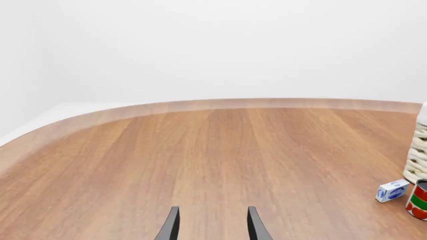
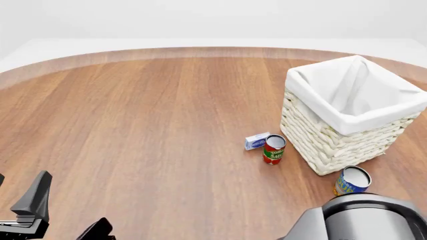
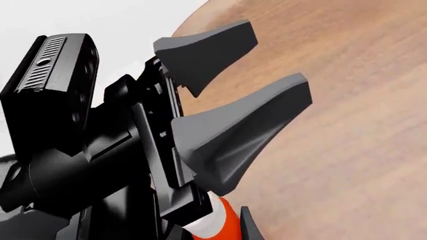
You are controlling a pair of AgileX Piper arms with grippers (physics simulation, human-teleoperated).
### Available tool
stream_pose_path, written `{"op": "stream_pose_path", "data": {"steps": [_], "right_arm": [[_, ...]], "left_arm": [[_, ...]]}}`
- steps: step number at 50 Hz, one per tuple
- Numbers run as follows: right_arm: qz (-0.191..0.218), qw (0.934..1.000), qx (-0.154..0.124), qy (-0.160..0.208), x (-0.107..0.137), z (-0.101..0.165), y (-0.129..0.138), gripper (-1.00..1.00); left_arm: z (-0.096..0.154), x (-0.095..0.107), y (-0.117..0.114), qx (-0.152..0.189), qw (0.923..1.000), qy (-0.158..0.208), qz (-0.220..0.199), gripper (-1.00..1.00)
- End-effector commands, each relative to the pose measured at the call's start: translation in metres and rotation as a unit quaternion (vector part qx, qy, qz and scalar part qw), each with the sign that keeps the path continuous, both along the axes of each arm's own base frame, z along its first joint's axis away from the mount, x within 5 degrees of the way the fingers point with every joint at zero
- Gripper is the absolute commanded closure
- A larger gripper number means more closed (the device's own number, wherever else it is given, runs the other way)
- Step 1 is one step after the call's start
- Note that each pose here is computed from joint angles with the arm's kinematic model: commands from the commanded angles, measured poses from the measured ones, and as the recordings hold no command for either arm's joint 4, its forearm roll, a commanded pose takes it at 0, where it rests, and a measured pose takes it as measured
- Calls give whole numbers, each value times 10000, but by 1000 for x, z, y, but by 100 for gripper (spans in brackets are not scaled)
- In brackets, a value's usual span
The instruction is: Pick up the ketchup, and put it in the basket.
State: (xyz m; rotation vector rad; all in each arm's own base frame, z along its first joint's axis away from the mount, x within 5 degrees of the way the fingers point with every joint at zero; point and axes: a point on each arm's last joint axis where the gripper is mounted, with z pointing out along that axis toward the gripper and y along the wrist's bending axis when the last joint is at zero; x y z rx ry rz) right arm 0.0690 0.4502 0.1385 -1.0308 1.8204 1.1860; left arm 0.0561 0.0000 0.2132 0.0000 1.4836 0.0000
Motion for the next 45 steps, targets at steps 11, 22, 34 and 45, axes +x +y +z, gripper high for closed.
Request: {"op": "stream_pose_path", "data": {"steps": [11,22,34,45], "right_arm": [[-72,9999,-50,74,3,-5,-2,100],[-173,9998,56,52,11,5,-8,100],[-343,9993,137,80,24,9,-16,100],[-542,9982,220,96,39,14,-24,100]], "left_arm": [[0,0,0,0,10000,0,0,-100],[0,0,0,0,10000,0,0,-100],[0,0,0,0,10000,0,0,-100],[0,0,0,0,10000,0,0,-100]]}}
